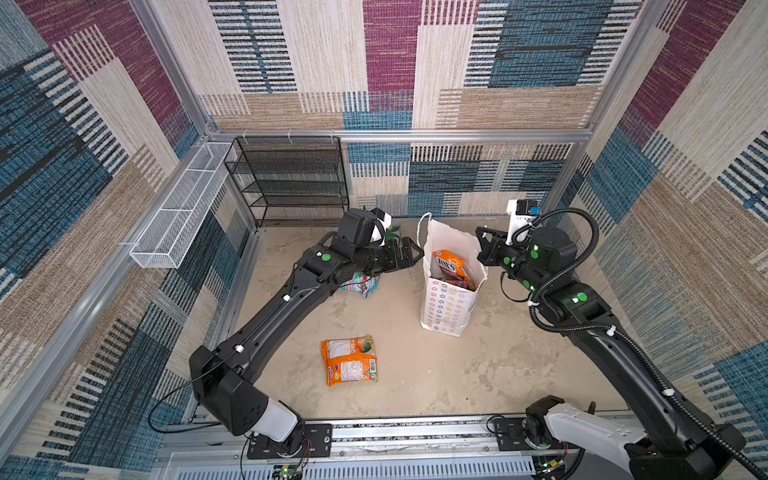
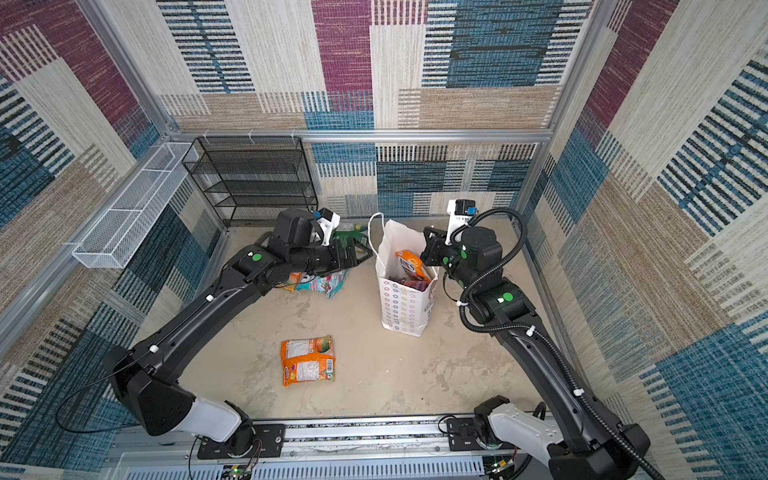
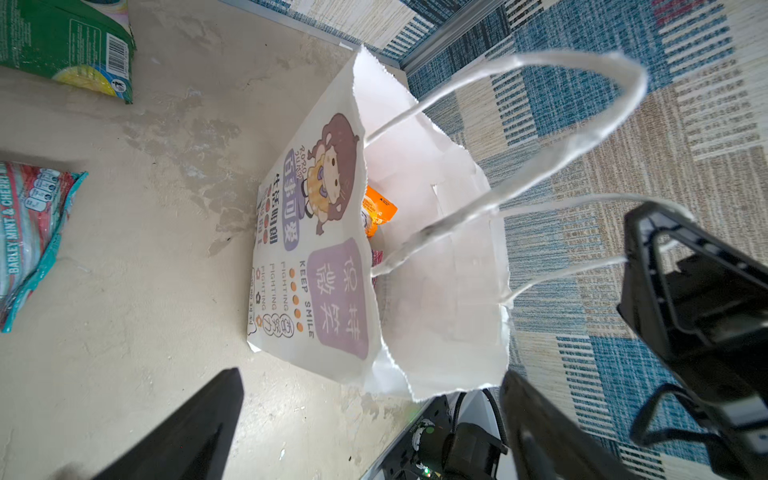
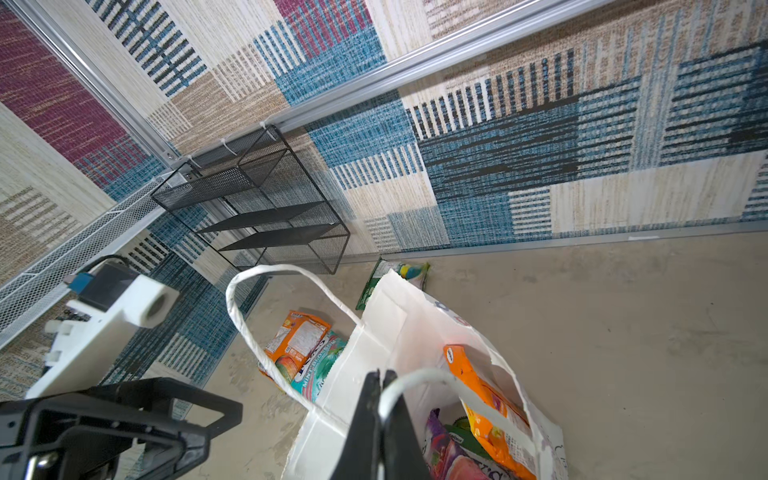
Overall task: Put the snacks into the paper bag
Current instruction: 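Grasp the bag handle with the right gripper while the left gripper releases the bag, then lower the left gripper onto the orange Fox's Fruits packet nearest the robot and grasp it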
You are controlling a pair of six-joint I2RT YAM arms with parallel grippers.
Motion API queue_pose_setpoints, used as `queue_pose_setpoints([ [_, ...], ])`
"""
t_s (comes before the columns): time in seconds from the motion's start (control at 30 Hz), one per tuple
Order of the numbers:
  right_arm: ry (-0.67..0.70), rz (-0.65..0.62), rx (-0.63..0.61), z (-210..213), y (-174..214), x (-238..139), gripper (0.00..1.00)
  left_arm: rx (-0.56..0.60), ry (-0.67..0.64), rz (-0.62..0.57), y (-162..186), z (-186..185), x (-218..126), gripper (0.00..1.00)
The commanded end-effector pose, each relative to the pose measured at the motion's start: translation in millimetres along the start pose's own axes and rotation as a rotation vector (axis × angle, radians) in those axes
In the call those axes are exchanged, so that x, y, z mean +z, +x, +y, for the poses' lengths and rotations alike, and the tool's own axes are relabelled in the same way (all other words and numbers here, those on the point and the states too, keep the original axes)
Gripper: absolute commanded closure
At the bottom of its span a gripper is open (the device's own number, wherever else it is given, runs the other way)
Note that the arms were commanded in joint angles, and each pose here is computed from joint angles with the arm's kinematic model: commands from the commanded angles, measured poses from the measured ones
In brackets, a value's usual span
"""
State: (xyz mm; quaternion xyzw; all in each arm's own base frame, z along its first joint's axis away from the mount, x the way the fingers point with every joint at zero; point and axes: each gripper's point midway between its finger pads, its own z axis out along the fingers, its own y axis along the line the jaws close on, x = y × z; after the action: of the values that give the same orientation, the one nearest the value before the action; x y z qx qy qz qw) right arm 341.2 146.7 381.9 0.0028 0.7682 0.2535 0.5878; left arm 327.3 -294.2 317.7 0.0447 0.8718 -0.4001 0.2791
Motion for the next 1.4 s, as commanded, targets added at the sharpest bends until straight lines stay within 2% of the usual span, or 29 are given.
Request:
queue_pose_setpoints([
  [0.0, 0.002, -0.090, -0.019, 0, -17, -5, 1.00, 0.098, 0.089, -0.014, -1, -20, -13, 0.01],
  [0.13, 0.012, -0.103, -0.018, -4, -13, -11, 1.00, 0.145, 0.173, -0.014, 3, -42, -36, 0.01],
  [0.23, 0.018, -0.115, -0.018, -7, -13, -16, 1.00, 0.150, 0.109, -0.012, 13, -33, -55, 0.01],
  [0.47, -0.016, -0.135, -0.017, 0, -18, -27, 1.00, 0.037, -0.253, 0.045, 69, 50, -101, 0.01],
  [0.73, -0.043, -0.128, -0.016, 4, -15, -31, 1.00, -0.248, -0.525, 0.136, 167, 140, -136, 0.01],
  [0.87, -0.059, -0.131, -0.014, 7, -17, -35, 1.00, -0.371, -0.595, 0.200, 214, 176, -132, 0.01],
  [0.97, -0.066, -0.128, -0.015, 9, -18, -36, 1.00, -0.413, -0.591, 0.235, 236, 191, -121, 0.01],
  [1.2, -0.080, -0.099, -0.018, 11, -11, -34, 1.00, -0.403, -0.615, 0.249, 245, 215, -102, 0.01],
  [1.37, -0.090, -0.072, -0.022, 12, -7, -33, 1.00, -0.427, -0.596, 0.253, 240, 226, -87, 0.00],
])
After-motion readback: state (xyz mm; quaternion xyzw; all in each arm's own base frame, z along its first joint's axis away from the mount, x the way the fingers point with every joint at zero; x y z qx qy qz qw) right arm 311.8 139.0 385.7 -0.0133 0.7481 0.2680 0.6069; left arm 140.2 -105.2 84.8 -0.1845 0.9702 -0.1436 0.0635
